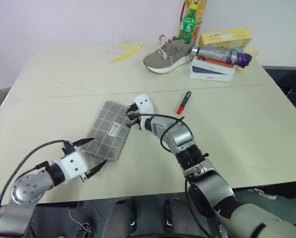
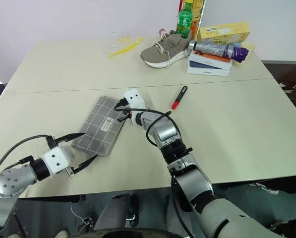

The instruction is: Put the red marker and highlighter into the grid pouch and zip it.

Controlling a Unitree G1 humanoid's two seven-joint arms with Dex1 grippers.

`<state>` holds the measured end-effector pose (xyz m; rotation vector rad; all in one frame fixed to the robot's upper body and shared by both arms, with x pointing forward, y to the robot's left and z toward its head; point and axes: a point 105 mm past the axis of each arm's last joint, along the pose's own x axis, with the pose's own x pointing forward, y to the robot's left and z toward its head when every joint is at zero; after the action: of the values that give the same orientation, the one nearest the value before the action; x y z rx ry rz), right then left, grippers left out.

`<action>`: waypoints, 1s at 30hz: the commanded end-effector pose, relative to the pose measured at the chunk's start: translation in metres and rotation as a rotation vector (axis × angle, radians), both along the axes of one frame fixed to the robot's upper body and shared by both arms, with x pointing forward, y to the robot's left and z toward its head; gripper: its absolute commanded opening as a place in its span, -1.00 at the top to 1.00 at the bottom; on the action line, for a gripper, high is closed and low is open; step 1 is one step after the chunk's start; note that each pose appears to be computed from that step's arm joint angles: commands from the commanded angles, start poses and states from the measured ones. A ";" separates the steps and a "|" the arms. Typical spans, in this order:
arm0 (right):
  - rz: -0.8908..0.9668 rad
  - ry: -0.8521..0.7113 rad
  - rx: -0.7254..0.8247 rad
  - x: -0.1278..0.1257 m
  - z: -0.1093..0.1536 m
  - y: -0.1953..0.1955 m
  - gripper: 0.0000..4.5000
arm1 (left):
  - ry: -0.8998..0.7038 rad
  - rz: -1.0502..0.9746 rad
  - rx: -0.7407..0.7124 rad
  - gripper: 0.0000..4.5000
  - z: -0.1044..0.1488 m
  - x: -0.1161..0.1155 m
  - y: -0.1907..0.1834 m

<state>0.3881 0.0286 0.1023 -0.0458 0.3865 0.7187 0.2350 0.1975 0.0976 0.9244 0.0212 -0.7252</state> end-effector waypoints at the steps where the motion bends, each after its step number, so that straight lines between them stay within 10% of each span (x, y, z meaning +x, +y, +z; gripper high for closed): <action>1: -0.016 0.052 -0.011 -0.003 -0.011 0.000 0.99 | -0.063 -0.042 0.067 -1.00 -0.005 -0.002 -0.010; 17: 0.004 0.007 -0.003 -0.008 -0.005 0.006 0.99 | -0.192 0.022 0.006 -1.00 -0.005 0.012 -0.029; 30: 0.018 0.009 -0.017 -0.010 -0.008 0.007 0.99 | 0.141 -0.057 -0.145 -1.00 -0.006 -0.033 -0.002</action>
<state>0.3826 0.0310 0.1013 -0.0495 0.3762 0.7222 0.2017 0.1997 0.0819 0.7271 0.1024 -0.8235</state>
